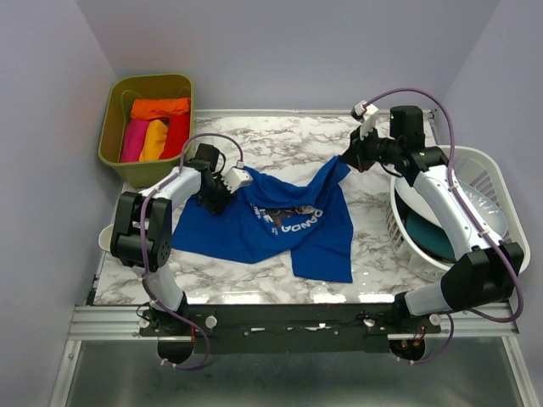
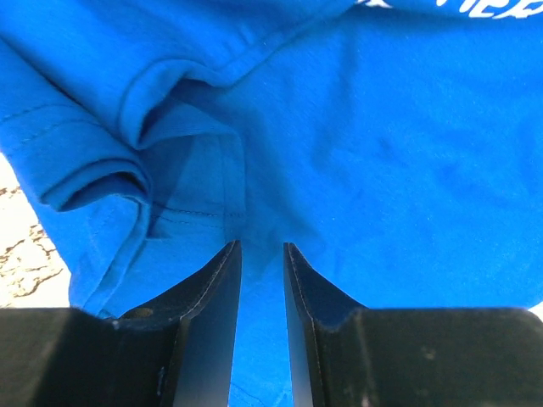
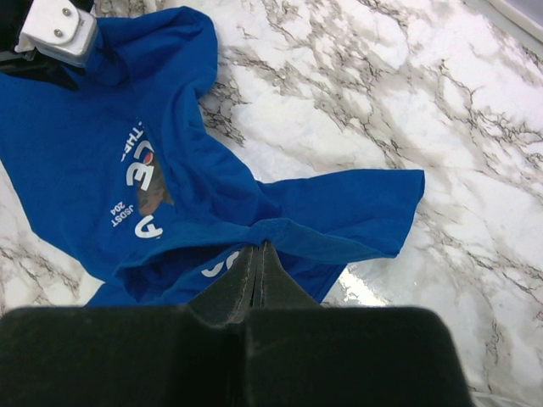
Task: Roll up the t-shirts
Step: Flatten out the T-shirt at the center of the board.
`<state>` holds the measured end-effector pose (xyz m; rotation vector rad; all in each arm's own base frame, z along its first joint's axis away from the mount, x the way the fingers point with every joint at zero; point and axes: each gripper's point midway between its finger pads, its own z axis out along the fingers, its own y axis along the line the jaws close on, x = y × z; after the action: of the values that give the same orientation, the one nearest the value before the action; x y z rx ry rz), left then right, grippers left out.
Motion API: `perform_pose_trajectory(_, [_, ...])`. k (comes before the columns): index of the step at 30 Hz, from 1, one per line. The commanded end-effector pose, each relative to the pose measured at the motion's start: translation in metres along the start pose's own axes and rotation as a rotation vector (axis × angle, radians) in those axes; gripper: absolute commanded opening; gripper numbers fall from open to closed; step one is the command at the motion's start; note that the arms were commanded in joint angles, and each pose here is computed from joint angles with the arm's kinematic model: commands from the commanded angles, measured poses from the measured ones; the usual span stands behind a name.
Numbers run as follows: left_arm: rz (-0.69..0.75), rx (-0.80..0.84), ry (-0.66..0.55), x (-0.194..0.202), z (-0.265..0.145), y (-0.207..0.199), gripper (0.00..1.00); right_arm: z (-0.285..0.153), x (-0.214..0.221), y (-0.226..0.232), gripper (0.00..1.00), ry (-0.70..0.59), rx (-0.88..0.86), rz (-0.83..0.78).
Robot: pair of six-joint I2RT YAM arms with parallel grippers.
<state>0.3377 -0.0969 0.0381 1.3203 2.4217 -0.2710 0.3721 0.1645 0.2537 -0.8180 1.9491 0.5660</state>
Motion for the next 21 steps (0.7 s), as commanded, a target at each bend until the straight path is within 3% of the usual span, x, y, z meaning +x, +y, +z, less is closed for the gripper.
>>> perform_pose_trajectory(1, [0.015, 0.008, 0.009, -0.004, 0.003, 0.007, 0.37, 0.0, -0.013, -0.01, 0.01, -0.031, 0.027, -0.022])
perform_pose_trajectory(10, [0.02, -0.007, 0.014, -0.009, 0.006, 0.016, 0.25, -0.002, -0.01, -0.008, 0.01, -0.031, 0.034, -0.025])
perform_pose_trajectory(21, [0.013, 0.04, 0.049, 0.004, 0.009, 0.003, 0.36, -0.001, -0.008, -0.008, 0.01, -0.03, 0.032, -0.023])
